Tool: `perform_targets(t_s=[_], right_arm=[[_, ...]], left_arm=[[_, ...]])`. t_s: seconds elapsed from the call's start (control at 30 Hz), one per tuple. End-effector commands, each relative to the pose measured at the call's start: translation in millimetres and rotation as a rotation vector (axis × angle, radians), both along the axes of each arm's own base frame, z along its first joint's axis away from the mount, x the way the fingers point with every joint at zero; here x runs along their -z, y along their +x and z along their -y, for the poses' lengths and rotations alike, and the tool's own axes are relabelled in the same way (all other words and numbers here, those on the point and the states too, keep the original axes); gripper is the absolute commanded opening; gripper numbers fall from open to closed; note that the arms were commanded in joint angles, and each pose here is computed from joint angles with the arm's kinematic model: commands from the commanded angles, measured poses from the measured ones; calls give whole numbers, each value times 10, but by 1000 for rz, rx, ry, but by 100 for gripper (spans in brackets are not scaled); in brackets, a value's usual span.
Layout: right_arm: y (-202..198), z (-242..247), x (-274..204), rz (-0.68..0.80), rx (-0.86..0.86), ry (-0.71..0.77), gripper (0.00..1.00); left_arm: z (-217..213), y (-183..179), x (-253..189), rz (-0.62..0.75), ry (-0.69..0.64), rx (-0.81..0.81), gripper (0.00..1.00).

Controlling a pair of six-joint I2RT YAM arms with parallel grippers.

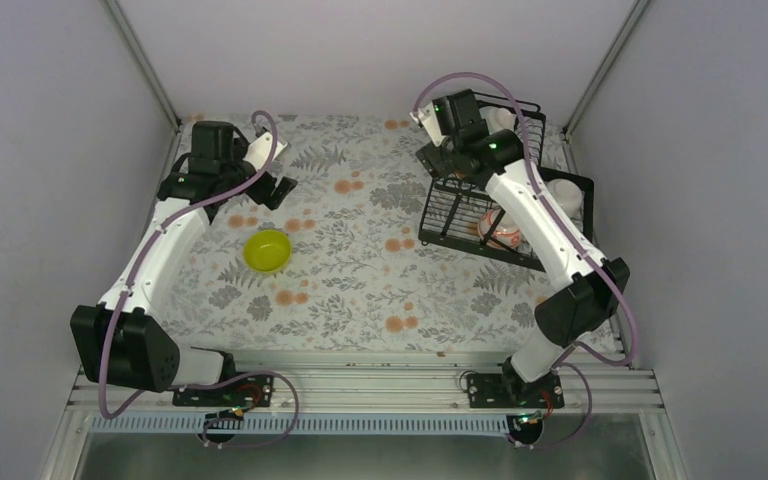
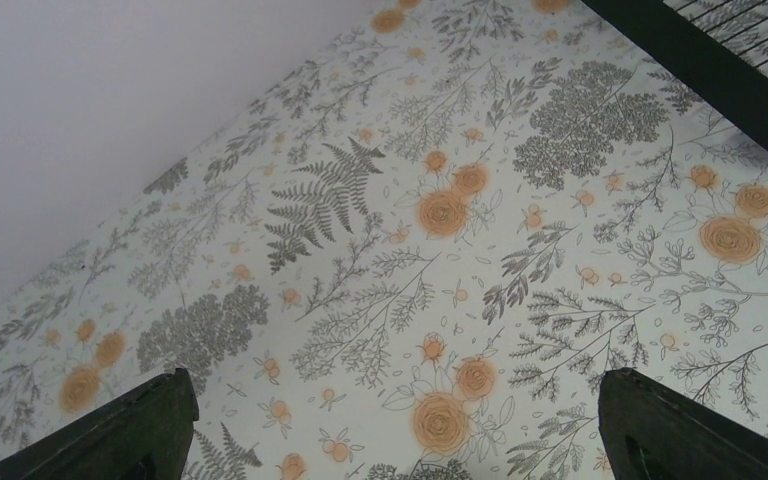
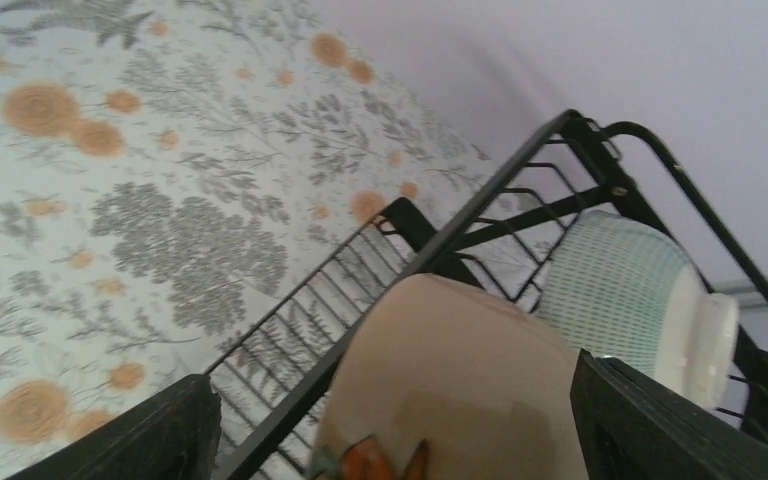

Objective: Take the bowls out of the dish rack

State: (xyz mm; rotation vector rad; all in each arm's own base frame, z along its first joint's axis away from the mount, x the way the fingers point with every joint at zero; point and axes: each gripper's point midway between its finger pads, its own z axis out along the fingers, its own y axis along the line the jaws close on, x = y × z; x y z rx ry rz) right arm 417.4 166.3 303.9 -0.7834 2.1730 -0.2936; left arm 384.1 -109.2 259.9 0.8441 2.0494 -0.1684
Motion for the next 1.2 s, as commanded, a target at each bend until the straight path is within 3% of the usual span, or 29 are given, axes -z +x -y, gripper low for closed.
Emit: perform_targets(t_s=[0.0,0.5,0.77,1.17], right_arm=[[165,202,-176,123,133,-64,86],[91,462,43,123,248,-169,88],[29,628,-68,148,282,-167,83],[-121,1089,-218,183,369,-177,85]], left_arm=[[-6,-11,1,16,7,-2,100],[14,21,38,-3,2,3,100],[9,49,32,-9,6,-2,100],[15,53,74,-25,0,-5,100]])
